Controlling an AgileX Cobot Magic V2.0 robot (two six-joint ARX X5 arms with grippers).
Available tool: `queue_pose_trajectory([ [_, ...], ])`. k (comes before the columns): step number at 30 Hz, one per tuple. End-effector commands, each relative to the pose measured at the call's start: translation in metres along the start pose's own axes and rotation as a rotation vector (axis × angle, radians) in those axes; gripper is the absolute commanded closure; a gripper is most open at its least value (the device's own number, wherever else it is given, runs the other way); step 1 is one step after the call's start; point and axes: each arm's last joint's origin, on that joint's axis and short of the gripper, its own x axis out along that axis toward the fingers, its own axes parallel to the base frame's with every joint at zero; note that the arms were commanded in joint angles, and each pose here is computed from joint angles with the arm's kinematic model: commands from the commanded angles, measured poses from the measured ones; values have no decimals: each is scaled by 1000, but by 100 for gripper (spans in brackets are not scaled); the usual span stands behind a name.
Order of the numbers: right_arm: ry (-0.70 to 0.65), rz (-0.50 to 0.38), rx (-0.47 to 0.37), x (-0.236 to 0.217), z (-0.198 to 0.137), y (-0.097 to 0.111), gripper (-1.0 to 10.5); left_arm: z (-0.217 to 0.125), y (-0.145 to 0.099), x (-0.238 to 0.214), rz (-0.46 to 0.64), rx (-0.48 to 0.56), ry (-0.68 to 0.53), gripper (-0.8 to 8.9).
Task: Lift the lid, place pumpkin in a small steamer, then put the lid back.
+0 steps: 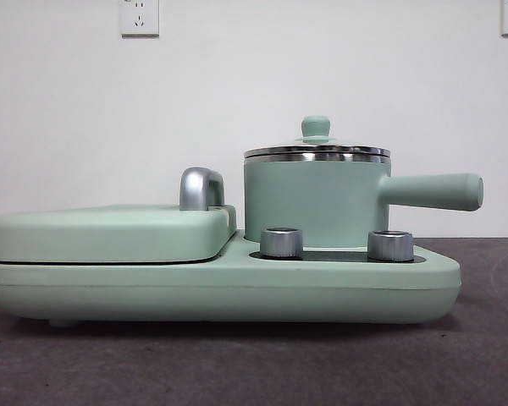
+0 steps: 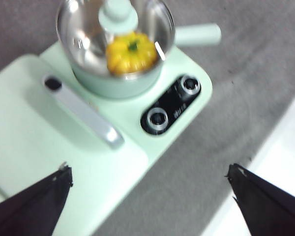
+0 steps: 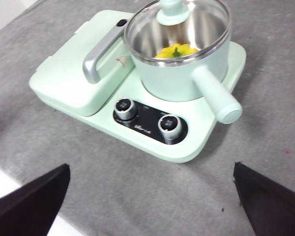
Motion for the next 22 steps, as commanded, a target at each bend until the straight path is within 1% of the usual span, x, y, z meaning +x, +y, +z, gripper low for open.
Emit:
queue_pose_trajectory([
  [1,-9,13,4,-1,2,1,388,-29,-5,-9,-3,-24,-20,302],
  [3,-9,13,4,-1,2,1,389,-49,-7,-14,3,-52,-38,328],
  [8,-9,13,4,-1,2,1,389,-104,-11,-17,15,-152,-120,328],
  [9,-9,13,4,-1,2,1,391,-112,-12,-16,20,-167,-134,342],
  [10,-9,13,4,-1,2,1,405,-123,-12,-15,30,-187,-152,388],
  [12,-9,13,4,-1,2,1,426,-141,-12,-13,56,-219,-185,529],
  [13,-9,13,4,-1,2,1,441,-149,-13,-12,71,-229,-205,632],
  [14,-9,13,5,-1,2,1,515,-157,-13,-11,85,-230,-225,764],
  [15,-9,13,4,-1,2,1,701,-163,-13,-11,96,-229,-245,802],
  [16,-9,13,3,-1,2,1,902,-168,-13,-11,108,-228,-262,800],
  [17,-10,12,2,-1,2,1,930,-173,-13,-12,119,-227,-280,799],
  [18,-12,12,3,-1,2,1,908,-176,-14,-13,121,-226,-289,799],
  [22,-17,13,2,-1,3,1,908,-180,-16,-21,117,-226,-342,793],
])
